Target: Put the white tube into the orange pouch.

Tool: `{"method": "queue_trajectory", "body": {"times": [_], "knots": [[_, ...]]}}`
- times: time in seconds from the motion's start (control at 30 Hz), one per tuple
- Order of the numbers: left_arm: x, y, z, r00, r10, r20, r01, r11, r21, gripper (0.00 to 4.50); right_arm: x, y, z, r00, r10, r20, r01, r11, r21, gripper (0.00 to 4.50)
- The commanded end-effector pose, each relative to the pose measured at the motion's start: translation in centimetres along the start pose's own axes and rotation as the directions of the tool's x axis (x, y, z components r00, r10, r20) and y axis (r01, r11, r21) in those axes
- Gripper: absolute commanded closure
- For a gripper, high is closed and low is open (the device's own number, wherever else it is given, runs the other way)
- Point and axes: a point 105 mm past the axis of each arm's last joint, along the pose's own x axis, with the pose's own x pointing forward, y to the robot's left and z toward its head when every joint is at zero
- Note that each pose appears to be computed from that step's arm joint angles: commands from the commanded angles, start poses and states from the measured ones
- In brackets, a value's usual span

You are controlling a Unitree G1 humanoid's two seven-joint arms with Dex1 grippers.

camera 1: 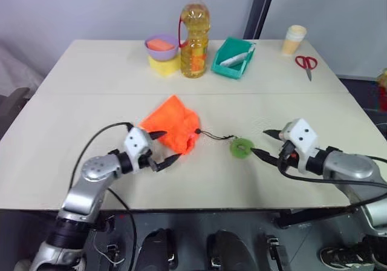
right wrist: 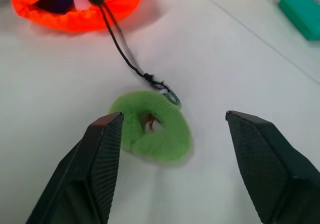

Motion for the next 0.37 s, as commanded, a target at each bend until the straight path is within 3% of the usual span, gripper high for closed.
{"method": "queue_trajectory", "body": {"times": [0.03, 0.23, 0.37], "knots": [[-2.1, 2.5, 1.3, 0.989, 0.144, 0.034, -0.143, 0.989, -0.023, 0.0, -1.2, -1.4, 0.7, 0.996, -0.06, 0.071, 0.06, 0.998, 0.011, 1.01], [-4.5, 5.8, -0.1, 0.937, 0.35, -0.016, -0.35, 0.932, -0.091, 0.0, -1.6, -2.5, -0.1, 0.985, -0.124, 0.117, 0.113, 0.989, 0.096, 1.01], [-5.1, 6.1, -0.9, 0.927, 0.372, -0.035, -0.374, 0.919, -0.124, 0.0, -1.5, -2.7, -0.7, 0.984, -0.132, 0.118, 0.118, 0.986, 0.118, 1.01]]}}
